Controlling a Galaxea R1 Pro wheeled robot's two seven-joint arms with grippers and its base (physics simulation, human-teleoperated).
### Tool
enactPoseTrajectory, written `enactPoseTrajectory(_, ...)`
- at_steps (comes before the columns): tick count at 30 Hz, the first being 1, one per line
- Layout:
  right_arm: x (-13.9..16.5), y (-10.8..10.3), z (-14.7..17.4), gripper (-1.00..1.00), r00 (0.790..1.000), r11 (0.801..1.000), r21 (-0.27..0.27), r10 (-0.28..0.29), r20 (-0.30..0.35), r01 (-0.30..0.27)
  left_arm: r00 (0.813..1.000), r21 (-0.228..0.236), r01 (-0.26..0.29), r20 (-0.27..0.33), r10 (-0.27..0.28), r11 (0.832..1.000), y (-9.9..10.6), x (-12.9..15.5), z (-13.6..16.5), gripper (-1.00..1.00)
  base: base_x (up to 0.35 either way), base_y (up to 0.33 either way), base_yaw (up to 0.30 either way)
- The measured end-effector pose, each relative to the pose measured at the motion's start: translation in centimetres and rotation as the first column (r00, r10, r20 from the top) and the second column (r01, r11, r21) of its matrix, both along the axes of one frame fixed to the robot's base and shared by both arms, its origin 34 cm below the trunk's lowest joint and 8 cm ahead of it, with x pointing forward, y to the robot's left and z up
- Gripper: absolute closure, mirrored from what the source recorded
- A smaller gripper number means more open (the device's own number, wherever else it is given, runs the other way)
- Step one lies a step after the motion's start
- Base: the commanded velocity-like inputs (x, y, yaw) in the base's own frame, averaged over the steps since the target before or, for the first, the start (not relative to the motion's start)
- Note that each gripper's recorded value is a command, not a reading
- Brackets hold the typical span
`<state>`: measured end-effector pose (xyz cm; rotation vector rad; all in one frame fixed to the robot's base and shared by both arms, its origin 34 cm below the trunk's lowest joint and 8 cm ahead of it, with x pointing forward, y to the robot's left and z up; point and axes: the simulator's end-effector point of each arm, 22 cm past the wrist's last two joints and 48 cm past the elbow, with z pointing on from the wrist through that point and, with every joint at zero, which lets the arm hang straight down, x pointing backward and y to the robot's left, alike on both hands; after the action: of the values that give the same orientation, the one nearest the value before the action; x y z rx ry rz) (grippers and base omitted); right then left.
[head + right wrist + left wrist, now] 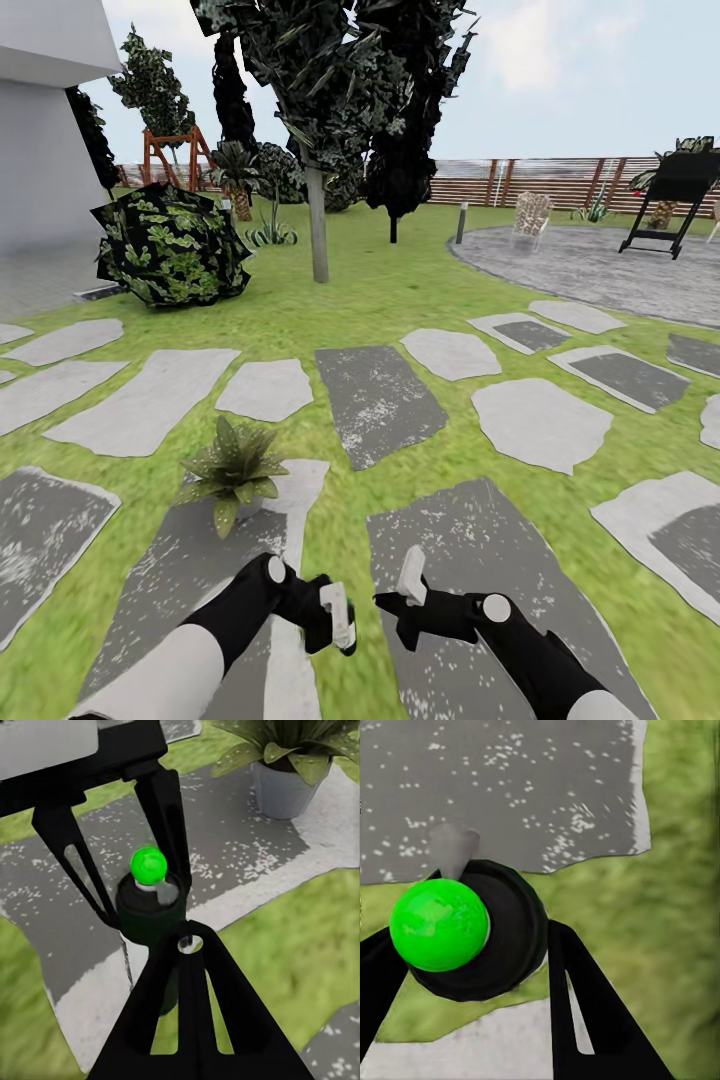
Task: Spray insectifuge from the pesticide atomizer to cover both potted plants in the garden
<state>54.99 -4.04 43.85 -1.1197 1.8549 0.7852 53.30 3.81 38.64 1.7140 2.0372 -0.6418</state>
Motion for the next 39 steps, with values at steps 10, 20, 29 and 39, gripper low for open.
enactPoseTrajectory(10,0.0,0.0,0.0,1.0,1.0,1.0,0.0,-0.001,0.0,0.001,1.0,-0.041,0.027,0.012,-0.027,0.999,-2.4,-0.3,0.8,1.0,0.0,0.0,0.0)
enactPoseTrajectory(20,0.0,0.0,0.0,1.0,1.0,1.0,0.0,-0.001,0.0,0.001,0.999,-0.059,0.035,0.015,-0.035,0.998,-3.7,-0.4,1.3,1.0,0.0,0.0,0.0)
enactPoseTrajectory(29,0.0,0.0,0.0,1.0,1.0,1.0,0.0,0.0,0.0,0.0,0.999,-0.069,0.039,0.017,-0.038,0.997,-4.2,-0.5,1.5,1.0,0.0,0.0,0.0)
enactPoseTrajectory(39,0.0,0.0,0.0,1.0,1.0,1.0,0.0,0.0,0.0,0.0,0.999,-0.07,0.04,0.018,-0.039,0.997,-4.3,-0.5,1.5,1.0,0.0,0.0,0.0)
